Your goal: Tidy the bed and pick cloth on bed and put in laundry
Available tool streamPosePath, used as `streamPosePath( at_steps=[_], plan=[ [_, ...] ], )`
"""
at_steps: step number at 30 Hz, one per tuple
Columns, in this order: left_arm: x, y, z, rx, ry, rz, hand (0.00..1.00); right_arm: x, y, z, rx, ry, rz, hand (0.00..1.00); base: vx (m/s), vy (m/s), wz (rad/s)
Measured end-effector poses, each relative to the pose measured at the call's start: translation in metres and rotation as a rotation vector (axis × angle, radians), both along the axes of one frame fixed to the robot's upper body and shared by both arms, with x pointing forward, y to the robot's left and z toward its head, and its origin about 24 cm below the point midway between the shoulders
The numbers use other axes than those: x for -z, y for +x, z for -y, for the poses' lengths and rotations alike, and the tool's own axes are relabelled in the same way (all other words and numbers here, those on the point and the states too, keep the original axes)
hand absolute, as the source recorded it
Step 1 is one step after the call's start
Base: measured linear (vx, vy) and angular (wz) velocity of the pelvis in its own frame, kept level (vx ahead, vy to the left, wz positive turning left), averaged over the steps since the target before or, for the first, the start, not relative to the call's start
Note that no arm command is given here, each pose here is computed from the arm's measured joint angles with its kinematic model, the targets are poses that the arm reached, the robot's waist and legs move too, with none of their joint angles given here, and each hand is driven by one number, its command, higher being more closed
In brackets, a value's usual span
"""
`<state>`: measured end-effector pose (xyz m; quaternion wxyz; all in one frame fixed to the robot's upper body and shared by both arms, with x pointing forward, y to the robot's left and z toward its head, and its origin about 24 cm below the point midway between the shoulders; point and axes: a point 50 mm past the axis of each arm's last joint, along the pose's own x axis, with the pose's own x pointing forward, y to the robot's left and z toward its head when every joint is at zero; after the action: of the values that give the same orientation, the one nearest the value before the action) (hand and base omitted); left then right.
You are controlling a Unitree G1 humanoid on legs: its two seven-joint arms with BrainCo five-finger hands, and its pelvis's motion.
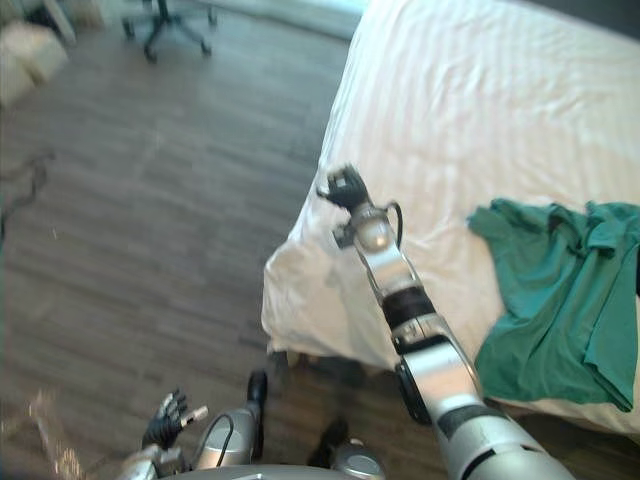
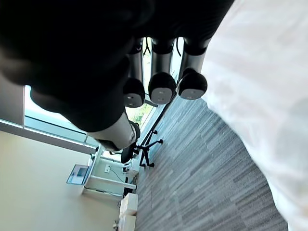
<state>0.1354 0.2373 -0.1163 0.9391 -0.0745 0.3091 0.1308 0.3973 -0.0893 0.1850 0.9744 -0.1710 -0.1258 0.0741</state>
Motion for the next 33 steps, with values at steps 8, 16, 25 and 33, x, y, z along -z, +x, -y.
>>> streamPosePath(
  at_steps=[8,16,25,33],
  plan=[
    [-0.027,0.079,0.034,0.061,-0.151,0.141,0.0,-0.036,0.009,-0.021,-0.008,0.046,0.031,1.0,-0.01,0.014,0.17],
    [-0.043,0.125,0.08,0.071,-0.301,0.171,0.0,0.007,0.014,0.0,0.097,0.063,-0.167,1.0,0.04,0.01,0.07],
    [-0.068,0.159,0.104,0.026,-0.364,0.215,0.0,0.069,0.0,-0.018,0.046,0.146,-0.369,1.0,0.01,-0.037,-0.05],
    [-0.068,0.161,0.106,-0.031,-0.409,0.163,0.0,0.182,-0.062,-0.03,-0.15,0.215,-0.697,1.0,0.02,0.007,-0.24]
  ],
)
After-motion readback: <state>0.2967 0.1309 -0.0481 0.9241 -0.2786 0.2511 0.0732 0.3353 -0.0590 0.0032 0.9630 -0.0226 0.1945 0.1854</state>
